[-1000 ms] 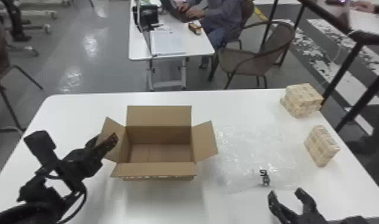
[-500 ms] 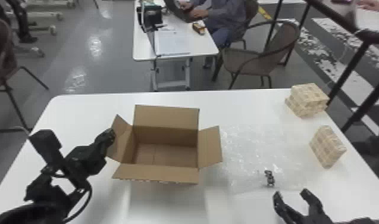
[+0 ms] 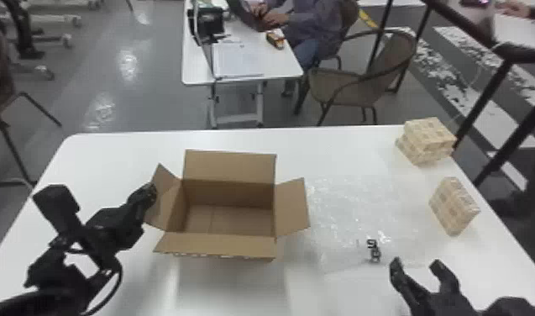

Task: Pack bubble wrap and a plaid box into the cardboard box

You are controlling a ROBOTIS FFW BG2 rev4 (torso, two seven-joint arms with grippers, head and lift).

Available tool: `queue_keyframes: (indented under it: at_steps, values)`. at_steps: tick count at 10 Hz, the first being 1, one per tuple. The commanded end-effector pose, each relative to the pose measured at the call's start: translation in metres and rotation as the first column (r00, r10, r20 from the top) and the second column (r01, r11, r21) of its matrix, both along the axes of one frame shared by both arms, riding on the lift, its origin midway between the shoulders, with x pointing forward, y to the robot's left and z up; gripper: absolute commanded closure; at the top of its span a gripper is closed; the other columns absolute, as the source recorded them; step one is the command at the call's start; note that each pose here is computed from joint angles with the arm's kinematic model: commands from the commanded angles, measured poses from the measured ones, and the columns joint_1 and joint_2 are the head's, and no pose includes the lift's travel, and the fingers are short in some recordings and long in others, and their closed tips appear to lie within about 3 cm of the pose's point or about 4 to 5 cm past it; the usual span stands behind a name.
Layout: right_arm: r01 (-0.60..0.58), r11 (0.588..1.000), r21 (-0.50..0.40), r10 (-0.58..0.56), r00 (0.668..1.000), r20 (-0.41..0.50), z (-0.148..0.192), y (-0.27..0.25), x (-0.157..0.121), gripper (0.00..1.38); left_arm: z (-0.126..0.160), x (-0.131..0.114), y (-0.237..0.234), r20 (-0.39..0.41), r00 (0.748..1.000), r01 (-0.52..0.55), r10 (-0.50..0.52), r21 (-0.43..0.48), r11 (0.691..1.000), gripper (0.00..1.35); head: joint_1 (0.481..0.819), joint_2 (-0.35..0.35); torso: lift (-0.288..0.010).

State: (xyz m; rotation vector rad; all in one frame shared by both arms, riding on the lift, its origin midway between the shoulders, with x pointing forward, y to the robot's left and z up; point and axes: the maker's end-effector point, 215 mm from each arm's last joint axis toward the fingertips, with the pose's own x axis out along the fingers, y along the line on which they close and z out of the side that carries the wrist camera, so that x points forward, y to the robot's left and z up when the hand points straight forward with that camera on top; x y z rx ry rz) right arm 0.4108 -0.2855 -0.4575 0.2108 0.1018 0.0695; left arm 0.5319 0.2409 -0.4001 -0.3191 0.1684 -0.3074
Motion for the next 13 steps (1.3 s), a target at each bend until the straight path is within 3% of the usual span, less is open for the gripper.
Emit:
queue_keyframes:
  at_steps: [1,3,8,10,13]
  values:
    - [0.027,0.999,0.034,-0.027,1.0,-0.001,0.022,0.001,0.012,0.37,-0.001,-0.001,-0.001,-0.002,1.0,-0.001,0.001,-0.005,1.0,1.19,0.695,-0.049,-0.071]
    - [0.052,0.998,-0.041,-0.052,0.999,-0.006,0.058,-0.007,0.039,0.37,-0.001,-0.001,0.0,-0.002,1.0,-0.004,0.004,-0.002,1.0,1.19,0.695,-0.057,-0.071]
    - [-0.018,1.0,-0.003,0.017,0.976,-0.219,0.045,0.012,0.108,0.37,-0.002,-0.001,-0.002,0.006,1.0,-0.012,0.012,0.003,1.0,1.19,0.695,-0.042,-0.071]
    - [-0.055,0.998,0.028,0.061,0.93,-0.362,0.029,0.02,0.118,0.37,0.0,-0.001,-0.009,0.009,1.0,0.0,0.0,0.002,1.0,1.19,0.695,-0.037,-0.071]
    - [-0.097,0.992,0.076,0.123,0.834,-0.538,0.005,0.031,0.125,0.37,0.002,0.001,-0.016,0.014,1.0,0.01,-0.01,-0.004,1.0,1.19,0.695,-0.031,-0.071]
